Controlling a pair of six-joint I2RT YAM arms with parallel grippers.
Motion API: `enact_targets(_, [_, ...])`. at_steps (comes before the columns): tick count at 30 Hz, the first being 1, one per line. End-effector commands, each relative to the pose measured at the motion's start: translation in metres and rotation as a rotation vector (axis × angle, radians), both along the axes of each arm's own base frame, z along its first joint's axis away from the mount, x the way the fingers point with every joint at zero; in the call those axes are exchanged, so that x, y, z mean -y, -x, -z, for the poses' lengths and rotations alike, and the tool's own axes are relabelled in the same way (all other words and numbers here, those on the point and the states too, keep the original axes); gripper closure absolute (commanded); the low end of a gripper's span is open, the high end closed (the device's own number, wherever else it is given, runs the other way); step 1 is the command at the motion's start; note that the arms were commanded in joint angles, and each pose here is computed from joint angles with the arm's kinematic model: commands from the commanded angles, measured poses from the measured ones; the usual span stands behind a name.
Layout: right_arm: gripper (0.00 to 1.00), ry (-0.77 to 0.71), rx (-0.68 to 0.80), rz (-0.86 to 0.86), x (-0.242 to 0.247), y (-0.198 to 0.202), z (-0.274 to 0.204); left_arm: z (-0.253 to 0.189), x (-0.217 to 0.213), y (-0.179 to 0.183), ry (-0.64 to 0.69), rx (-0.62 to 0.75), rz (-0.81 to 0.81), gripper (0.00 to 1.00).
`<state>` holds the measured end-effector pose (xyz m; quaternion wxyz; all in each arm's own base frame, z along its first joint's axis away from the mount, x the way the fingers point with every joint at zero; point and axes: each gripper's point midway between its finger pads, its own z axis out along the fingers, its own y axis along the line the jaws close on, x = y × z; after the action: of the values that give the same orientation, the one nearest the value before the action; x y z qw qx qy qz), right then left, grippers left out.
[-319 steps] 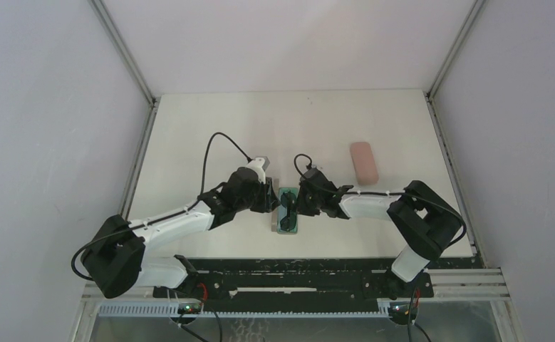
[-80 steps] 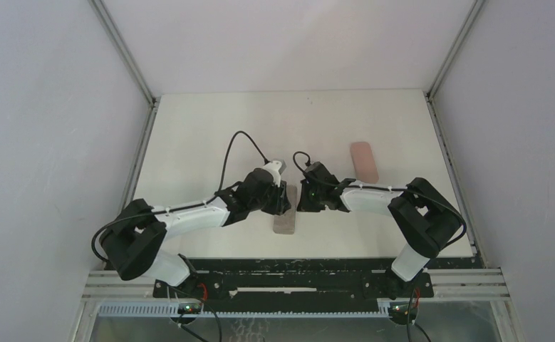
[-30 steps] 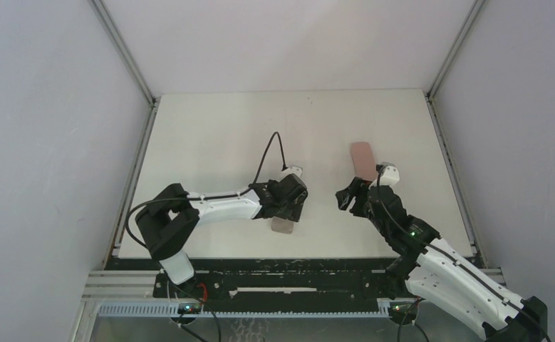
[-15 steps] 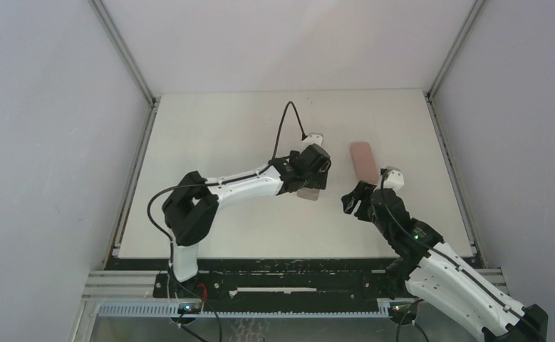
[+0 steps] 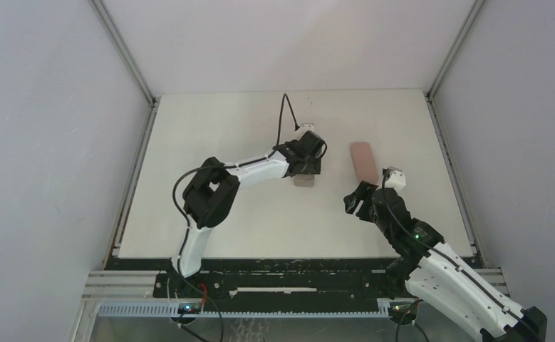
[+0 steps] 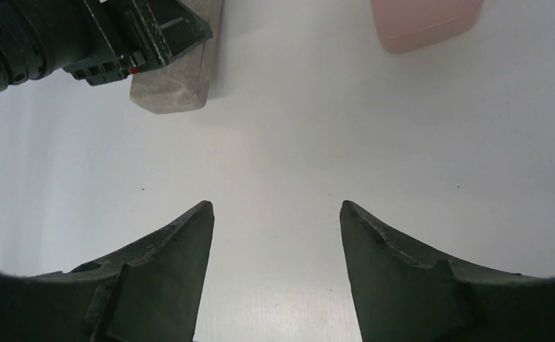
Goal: Organize the sunglasses
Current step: Place the sunglasses case at the center of the board, then reset both arms
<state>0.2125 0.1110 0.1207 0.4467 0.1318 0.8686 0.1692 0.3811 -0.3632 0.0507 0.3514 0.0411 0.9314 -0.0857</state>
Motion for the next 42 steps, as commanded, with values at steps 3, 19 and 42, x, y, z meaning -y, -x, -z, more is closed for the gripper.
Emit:
enact_targets(3, [0.33,-0.016,0.017,0.010,-0.001,-0.004,-0.005,-0.021,0.025,-0.025,0.115,0.037,-0.020,0.39])
enact_targets(19, [0.23,-0.018,0.086,0.040,0.014,-0.004,-0.032,-0.041,0.010,-0.014,0.131,0.069,0.019,0.02])
enact_targets(42, [0.00,0.022,0.486,-0.191,0.016,0.020,-0.133,-0.199,-0.207,0.133,0.297,0.571,-0.087,0.00])
